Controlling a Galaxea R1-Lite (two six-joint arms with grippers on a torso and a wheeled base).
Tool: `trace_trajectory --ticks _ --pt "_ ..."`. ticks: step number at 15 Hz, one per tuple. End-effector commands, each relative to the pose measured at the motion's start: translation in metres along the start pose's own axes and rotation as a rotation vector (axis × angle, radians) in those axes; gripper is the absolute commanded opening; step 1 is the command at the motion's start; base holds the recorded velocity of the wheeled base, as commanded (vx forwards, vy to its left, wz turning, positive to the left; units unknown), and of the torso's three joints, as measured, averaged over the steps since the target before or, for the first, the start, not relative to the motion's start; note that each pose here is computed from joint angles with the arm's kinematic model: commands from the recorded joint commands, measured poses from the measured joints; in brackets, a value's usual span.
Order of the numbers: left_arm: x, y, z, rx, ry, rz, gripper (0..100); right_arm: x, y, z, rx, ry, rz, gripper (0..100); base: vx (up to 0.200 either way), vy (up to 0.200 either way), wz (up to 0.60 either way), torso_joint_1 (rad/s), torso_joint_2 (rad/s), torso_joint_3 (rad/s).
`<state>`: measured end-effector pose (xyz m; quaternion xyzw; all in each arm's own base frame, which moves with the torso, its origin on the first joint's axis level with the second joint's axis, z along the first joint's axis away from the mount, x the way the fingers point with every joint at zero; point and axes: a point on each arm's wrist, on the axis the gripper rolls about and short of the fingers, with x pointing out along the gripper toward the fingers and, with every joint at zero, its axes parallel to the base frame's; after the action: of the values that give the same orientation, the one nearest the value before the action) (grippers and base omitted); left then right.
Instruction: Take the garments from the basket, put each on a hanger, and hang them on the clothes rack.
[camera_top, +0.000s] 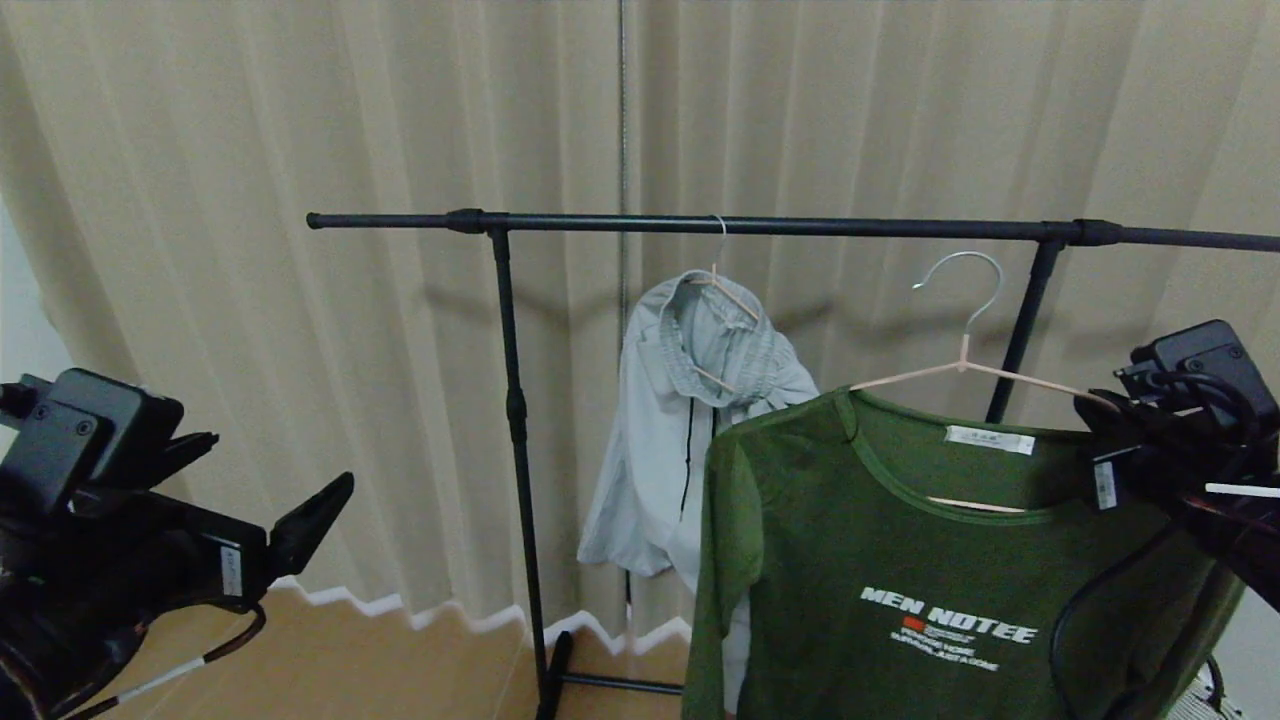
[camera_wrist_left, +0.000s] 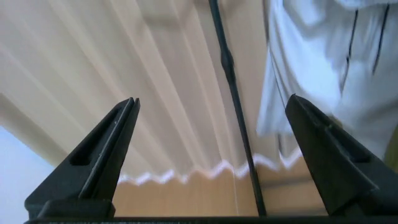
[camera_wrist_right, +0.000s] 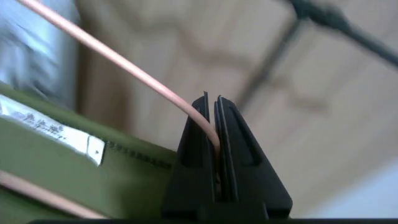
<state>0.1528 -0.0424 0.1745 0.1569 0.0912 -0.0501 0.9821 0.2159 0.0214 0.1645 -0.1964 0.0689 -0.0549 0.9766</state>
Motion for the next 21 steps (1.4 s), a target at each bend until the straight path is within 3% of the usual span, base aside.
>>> trace_trajectory --ticks 1,4,6,8,10,12,16,17,20,21 --pt "-0.03 0.014 0.023 -0.074 -0.068 0.02 100 -0.009 -0.022 -0.002 0.011 0.024 -0.084 0 0.0 0.0 0.0 0.0 0.0 0.0" --pt "-0.066 0.017 0.002 -0.111 0.075 0.001 100 -0.005 -0.037 -0.013 0.012 0.107 -0.147 0 0.0 0.0 0.0 0.0 0.0 0.0" --pt "-0.082 0.019 -0.009 -0.144 0.133 0.001 100 -0.003 -0.046 -0.019 0.009 0.152 -0.184 0 0.0 0.0 0.0 0.0 0.0 0.0" --pt "-0.089 0.016 -0.031 -0.225 0.237 0.018 100 -0.001 -0.057 -0.02 0.016 0.168 -0.238 0 0.0 0.0 0.0 0.0 0.0 0.0" --pt "-0.088 0.012 -0.047 -0.301 0.288 0.035 100 0.002 -0.066 -0.02 -0.002 0.176 -0.279 0 0.0 0.0 0.0 0.0 0.0 0.0" --pt "-0.088 0.009 -0.059 -0.324 0.304 0.018 100 0.005 -0.068 -0.02 -0.02 0.188 -0.29 0 0.0 0.0 0.0 0.0 0.0 0.0" --pt "-0.086 0.003 -0.067 -0.365 0.173 -0.095 100 0.01 -0.072 -0.017 -0.035 0.205 -0.335 0 0.0 0.0 0.0 0.0 0.0 0.0" --pt "-0.086 0.001 -0.072 -0.367 0.167 -0.13 100 0.01 -0.072 -0.017 -0.038 0.211 -0.334 0 0.0 0.0 0.0 0.0 0.0 0.0" --pt "-0.083 -0.002 -0.079 -0.37 0.217 -0.165 100 0.01 -0.071 -0.017 -0.038 0.209 -0.333 0 0.0 0.0 0.0 0.0 0.0 0.0" --pt "-0.077 -0.003 -0.08 -0.369 0.268 -0.155 100 0.01 -0.071 -0.016 -0.038 0.209 -0.333 0 0.0 0.0 0.0 0.0 0.0 0.0"
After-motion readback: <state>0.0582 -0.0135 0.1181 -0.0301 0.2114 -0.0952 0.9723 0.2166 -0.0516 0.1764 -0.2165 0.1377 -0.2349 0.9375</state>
